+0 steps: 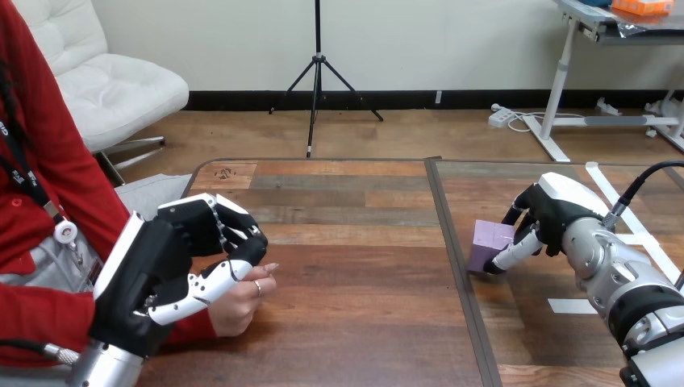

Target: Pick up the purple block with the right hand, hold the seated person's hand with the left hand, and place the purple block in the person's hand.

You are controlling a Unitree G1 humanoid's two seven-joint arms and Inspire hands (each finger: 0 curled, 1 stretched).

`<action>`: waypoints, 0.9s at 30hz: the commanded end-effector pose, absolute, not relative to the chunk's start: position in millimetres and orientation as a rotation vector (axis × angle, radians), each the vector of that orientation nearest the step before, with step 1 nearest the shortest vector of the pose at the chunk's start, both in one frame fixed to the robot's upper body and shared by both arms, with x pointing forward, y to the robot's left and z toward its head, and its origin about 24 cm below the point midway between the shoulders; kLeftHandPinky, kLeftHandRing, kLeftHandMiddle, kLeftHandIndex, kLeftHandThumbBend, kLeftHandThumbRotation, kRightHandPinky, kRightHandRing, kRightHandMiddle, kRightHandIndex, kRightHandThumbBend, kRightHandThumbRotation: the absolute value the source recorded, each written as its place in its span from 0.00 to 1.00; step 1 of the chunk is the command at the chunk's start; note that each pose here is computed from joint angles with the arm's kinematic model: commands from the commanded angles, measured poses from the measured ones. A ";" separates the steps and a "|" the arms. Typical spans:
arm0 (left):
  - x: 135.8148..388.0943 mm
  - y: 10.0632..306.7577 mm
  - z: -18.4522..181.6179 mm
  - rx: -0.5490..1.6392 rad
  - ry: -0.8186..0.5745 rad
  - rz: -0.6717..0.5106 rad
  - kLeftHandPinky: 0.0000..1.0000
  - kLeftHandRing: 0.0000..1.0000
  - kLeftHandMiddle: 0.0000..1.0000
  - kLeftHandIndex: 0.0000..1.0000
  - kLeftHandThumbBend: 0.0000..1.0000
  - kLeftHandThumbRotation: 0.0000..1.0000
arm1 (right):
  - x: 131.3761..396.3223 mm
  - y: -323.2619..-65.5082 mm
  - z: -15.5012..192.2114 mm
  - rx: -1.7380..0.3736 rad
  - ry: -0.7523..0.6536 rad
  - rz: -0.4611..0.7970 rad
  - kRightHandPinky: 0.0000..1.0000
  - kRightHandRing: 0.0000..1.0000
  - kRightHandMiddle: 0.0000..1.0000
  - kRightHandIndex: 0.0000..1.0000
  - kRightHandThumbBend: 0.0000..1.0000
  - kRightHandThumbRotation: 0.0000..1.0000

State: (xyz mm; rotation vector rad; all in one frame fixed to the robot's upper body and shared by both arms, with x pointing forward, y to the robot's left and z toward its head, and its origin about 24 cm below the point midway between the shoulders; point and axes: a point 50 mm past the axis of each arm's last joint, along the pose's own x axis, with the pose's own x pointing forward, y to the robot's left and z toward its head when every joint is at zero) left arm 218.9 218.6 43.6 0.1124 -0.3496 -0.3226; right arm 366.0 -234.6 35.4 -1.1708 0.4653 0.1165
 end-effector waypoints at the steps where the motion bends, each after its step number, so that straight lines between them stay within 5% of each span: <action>1: 233.5 222.8 60.0 0.156 -0.427 -0.311 0.29 0.40 0.49 0.45 0.56 0.25 | 378.0 -236.9 59.8 -1.154 0.375 0.050 0.39 0.44 0.49 0.49 0.74 0.00; 7: 236.4 225.6 60.0 0.239 -0.429 -0.298 0.29 0.40 0.49 0.46 0.57 0.23 | 377.5 -239.0 60.4 -1.136 0.368 0.047 0.42 0.48 0.52 0.49 0.77 0.00; 14: 239.2 234.3 64.7 0.480 -0.397 -0.257 0.41 0.49 0.52 0.50 0.67 0.27 | 376.6 -241.7 60.4 -1.102 0.370 0.045 0.41 0.46 0.50 0.49 0.78 0.00; 17: 240.1 241.7 72.6 0.682 -0.347 -0.239 0.52 0.58 0.58 0.57 0.76 0.37 | 376.0 -243.1 60.3 -1.098 0.366 0.042 0.40 0.44 0.48 0.48 0.79 0.00; 27: 243.4 255.1 87.4 0.976 -0.256 -0.222 0.63 0.72 0.73 0.71 0.92 0.38 | 375.0 -246.7 61.0 -1.079 0.360 0.036 0.39 0.44 0.48 0.49 0.77 0.00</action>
